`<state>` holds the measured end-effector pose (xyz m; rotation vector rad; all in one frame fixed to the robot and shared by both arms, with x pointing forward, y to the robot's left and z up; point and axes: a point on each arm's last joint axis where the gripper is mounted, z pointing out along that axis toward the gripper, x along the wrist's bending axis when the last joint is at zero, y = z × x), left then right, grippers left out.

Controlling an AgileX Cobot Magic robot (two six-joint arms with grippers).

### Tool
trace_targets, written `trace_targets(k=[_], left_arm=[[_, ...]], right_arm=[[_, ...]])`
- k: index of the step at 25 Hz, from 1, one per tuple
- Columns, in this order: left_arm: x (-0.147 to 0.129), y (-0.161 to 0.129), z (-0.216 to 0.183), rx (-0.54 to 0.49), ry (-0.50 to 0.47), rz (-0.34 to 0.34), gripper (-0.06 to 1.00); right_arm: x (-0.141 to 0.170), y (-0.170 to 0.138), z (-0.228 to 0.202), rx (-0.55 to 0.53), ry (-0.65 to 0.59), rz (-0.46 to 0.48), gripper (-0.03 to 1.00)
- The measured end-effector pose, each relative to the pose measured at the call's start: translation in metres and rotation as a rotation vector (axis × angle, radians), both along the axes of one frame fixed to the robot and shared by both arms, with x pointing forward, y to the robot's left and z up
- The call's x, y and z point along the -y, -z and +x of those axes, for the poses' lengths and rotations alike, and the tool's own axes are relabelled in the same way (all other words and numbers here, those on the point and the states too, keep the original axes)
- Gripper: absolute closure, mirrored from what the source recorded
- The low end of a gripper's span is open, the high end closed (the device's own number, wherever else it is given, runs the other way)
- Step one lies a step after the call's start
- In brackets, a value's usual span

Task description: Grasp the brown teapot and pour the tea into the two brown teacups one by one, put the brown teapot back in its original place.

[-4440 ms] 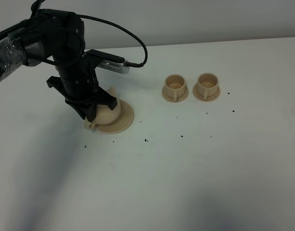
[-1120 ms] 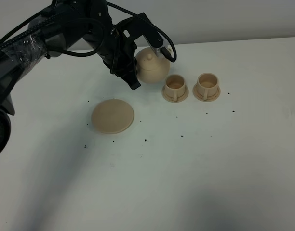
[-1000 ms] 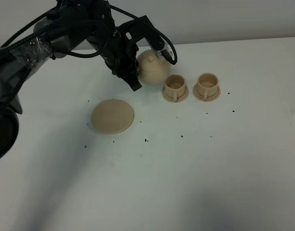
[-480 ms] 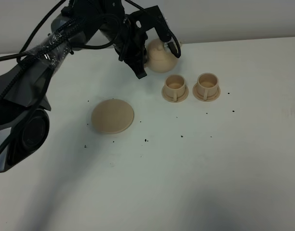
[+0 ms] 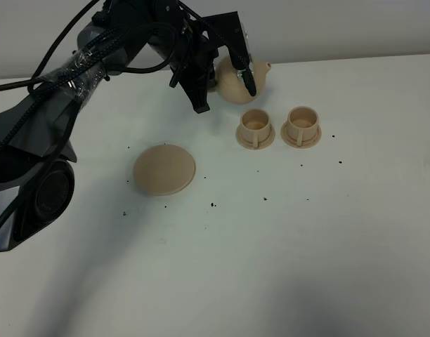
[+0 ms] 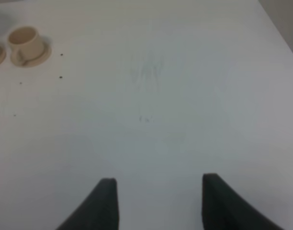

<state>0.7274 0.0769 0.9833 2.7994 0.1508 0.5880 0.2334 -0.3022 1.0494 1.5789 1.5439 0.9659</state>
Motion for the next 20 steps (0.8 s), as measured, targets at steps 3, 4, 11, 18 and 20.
trace_targets(k=[3,4,11,18,20], left_arm=[[0.001,-0.001,0.001,0.023,0.031,0.008,0.78],[0.002,-0.001,0.001,0.033,0.045,0.012,0.78],[0.007,-0.001,0.004,0.084,0.120,-0.009,0.78],[0.016,0.013,0.008,0.131,0.189,0.007,0.78],[0.018,0.018,0.009,0.149,0.204,0.010,0.78]], right_arm=[[0.000,0.000,0.000,0.000,0.000,0.000,0.54],[0.000,0.000,0.000,0.000,0.000,0.000,0.54],[0.000,0.000,0.000,0.000,0.000,0.000,0.54],[0.000,0.000,0.000,0.000,0.000,0.000,0.54],[0.000,0.000,0.000,0.000,0.000,0.000,0.54]])
